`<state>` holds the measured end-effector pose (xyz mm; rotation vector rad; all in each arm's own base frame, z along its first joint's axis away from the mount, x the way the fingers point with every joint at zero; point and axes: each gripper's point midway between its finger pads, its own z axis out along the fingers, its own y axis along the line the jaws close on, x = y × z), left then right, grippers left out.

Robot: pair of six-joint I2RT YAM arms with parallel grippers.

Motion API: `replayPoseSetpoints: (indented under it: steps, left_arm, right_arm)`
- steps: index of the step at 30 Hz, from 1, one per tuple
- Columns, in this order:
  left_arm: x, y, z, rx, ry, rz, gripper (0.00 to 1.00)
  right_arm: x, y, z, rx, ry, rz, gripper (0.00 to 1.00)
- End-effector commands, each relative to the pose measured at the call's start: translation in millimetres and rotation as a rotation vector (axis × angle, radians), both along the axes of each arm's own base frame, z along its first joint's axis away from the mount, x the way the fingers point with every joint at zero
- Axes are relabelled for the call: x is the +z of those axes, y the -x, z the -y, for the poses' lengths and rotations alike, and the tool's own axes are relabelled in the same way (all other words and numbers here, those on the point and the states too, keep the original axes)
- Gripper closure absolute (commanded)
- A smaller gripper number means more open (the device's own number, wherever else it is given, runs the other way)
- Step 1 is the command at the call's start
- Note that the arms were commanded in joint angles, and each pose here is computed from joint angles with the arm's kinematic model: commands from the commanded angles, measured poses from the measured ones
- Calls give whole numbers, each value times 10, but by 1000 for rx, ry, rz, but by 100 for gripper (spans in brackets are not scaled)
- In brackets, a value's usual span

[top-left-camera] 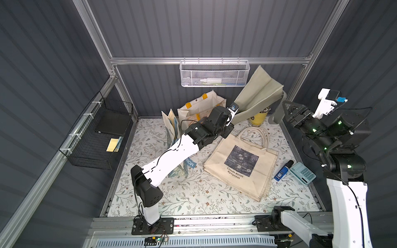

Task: Put away the canvas bag
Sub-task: Press the canvas bag.

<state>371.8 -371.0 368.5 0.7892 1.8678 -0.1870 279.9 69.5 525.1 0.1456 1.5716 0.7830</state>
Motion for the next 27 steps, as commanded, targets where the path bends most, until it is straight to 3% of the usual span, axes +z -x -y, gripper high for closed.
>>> replayPoseSetpoints:
  steps: [1,7,14,17,21,27]
  left_arm:
    - [454,45,87,23,116,98,100]
    - [346,272,420,-10,-26,191,100]
    - [240,342,585,-19,-29,199,100]
    - [175,349,627,-16,-49,197,100]
    - [203,413,708,-27,-73,244,100]
    - [74,583,911,-56,-268,370,100]
  right_arm:
    - [-267,20,-157,108,-123,-57,39]
    - [-398,-66,-314,201,-231,-11,33]
    - [-251,20,-427,280,-305,94,26]
    - [-155,110,-421,279,-287,147,25]
    - [-277,-10,-335,204,-297,86,24]
    - [-236,25,-271,186,-349,137,17]
